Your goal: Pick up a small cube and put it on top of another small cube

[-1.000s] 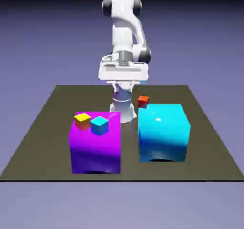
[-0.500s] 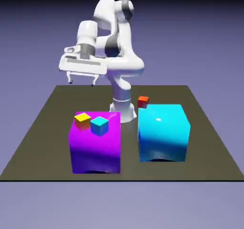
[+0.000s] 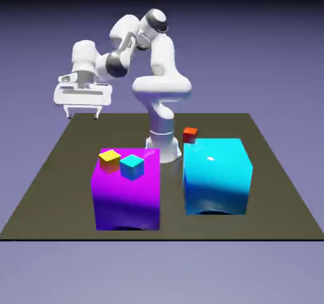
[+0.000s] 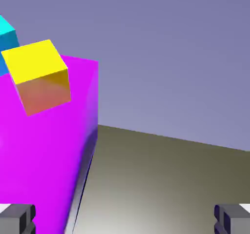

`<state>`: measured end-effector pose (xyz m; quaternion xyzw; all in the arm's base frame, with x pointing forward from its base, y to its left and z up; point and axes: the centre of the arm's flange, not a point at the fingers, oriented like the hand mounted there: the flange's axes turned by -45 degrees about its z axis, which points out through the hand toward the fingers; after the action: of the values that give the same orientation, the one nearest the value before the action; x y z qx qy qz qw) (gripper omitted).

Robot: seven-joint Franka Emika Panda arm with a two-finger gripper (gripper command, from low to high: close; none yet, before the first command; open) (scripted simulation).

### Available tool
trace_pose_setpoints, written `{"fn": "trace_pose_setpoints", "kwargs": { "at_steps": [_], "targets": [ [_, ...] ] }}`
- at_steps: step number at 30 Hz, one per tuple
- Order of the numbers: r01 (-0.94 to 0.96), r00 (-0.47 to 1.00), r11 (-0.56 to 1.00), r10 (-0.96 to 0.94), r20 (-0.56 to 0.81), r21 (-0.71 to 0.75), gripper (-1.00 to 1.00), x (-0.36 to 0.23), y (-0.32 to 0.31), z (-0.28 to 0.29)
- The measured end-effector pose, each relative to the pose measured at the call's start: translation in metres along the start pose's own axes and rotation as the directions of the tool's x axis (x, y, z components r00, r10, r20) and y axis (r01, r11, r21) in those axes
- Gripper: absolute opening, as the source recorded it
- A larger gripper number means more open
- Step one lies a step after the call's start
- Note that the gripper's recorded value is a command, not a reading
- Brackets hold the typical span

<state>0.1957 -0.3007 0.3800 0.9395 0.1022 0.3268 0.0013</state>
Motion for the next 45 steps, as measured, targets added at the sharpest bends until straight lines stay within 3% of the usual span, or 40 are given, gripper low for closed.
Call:
{"fn": "trace_pose_setpoints", "kwargs": {
  "at_steps": [10,19,30,37,38,45],
  "targets": [
    [0.090,0.995,0.981,-0.080,-0.059,0.173,0.00,-0.101,-0.005,0.038],
    [0.227,0.965,0.916,-0.167,-0.201,0.332,0.00,-0.166,-0.045,0.095],
    [0.475,0.842,0.763,-0.248,-0.479,0.439,0.00,-0.197,-0.129,0.175],
    [0.476,0.841,0.762,-0.249,-0.481,0.439,0.00,-0.196,-0.156,0.223],
    [0.477,0.841,0.761,-0.249,-0.481,0.439,-1.00,-0.196,-0.161,0.229],
    [0.477,0.841,0.761,-0.249,-0.481,0.440,-1.00,-0.197,-0.133,0.182]
  ]
}}
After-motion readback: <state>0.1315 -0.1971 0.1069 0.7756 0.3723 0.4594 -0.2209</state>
